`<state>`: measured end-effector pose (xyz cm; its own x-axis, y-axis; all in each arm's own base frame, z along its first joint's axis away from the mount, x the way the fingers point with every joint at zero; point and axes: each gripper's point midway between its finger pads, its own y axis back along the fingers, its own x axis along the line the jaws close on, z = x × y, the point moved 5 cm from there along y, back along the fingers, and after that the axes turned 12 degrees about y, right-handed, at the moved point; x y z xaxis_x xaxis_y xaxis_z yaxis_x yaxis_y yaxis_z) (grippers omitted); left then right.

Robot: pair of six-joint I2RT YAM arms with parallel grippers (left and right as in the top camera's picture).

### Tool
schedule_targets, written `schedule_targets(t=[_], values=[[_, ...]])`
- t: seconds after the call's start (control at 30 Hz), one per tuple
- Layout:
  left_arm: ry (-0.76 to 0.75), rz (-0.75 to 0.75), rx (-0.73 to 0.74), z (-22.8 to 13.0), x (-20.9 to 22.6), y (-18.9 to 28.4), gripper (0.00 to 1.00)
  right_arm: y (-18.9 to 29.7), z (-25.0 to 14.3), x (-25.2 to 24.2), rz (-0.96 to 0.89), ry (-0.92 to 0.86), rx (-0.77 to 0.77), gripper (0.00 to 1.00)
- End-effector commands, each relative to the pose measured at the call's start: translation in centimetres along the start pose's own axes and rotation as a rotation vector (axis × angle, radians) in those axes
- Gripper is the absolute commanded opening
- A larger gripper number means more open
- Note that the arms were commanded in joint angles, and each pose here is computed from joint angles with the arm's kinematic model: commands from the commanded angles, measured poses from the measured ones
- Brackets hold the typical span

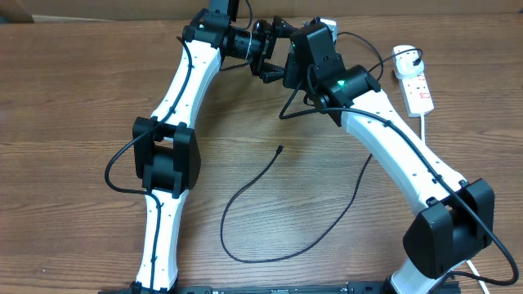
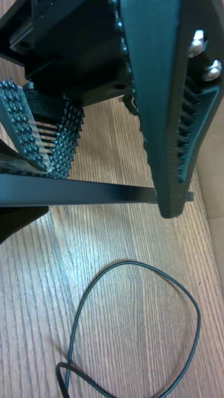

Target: Plug charger to phone and switch on socket

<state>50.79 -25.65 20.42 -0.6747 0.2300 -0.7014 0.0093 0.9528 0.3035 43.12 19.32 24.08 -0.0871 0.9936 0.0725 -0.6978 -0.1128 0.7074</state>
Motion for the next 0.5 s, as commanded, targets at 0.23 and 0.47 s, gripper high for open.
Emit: schedule_targets(t=[0.23,0.47], values=[[-0.159,0.012,-0.157,1.0,-0.9,0.0,1.00,0.3,1.0,-0.6,-0.071,-0.003,-0.045,0.04],[-0.259,0.012,-0.251,2.7,-1.2,1.7,1.00,0.4,0.9,-2.1,-0.164,-0.006,-0.048,0.04]])
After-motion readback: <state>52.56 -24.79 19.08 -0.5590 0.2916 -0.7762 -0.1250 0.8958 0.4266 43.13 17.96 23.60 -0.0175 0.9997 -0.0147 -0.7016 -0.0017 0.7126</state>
